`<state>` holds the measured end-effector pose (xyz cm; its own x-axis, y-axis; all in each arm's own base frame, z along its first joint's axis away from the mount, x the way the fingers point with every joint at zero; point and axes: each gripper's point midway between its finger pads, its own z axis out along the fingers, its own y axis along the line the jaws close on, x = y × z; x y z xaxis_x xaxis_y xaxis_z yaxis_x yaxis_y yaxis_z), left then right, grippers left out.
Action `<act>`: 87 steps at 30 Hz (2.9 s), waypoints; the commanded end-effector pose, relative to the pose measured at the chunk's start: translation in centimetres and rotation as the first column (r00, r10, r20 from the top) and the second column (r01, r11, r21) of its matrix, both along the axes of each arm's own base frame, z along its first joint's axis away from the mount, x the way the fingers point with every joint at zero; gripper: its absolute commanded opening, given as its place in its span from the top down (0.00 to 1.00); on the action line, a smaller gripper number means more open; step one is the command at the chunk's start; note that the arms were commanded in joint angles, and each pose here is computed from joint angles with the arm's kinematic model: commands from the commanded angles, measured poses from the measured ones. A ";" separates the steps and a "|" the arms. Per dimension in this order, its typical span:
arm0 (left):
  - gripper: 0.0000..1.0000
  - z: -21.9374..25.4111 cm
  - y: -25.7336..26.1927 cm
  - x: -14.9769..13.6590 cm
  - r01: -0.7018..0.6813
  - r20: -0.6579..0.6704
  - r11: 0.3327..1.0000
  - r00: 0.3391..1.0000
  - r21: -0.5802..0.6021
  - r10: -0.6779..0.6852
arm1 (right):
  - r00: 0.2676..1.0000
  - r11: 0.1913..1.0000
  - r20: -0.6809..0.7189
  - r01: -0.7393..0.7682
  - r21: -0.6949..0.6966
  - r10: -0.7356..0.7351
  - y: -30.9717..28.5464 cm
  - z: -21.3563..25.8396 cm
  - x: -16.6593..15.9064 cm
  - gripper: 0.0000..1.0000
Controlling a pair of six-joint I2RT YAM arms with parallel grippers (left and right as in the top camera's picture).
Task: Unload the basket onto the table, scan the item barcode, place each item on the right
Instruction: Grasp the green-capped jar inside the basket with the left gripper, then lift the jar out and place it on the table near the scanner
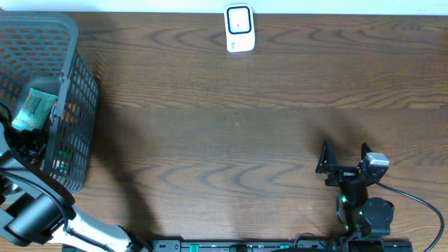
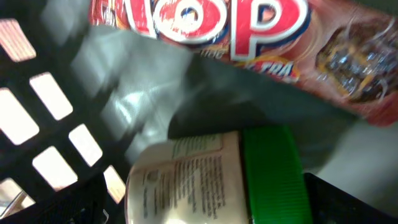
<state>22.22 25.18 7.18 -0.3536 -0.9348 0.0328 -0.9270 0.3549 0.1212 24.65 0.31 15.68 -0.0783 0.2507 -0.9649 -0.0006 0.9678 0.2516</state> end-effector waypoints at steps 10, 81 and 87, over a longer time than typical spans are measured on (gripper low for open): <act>0.02 0.6 -1.4 -1.3 -0.091 -0.042 0.995 0.995 -0.040 0.090 | 1.000 1.000 0.000 -0.010 0.007 0.010 0.3 0.0 0.0 0.01; 0.16 26.1 -32.5 18.0 0.503 0.841 0.846 0.369 0.178 -0.396 | 1.000 1.000 0.000 -0.010 0.007 0.010 0.3 0.0 0.0 0.01; 0.16 18.0 -40.4 22.2 0.593 0.730 0.765 0.403 0.251 -0.553 | 1.000 1.000 0.000 -0.010 0.007 0.010 0.3 0.0 0.0 0.01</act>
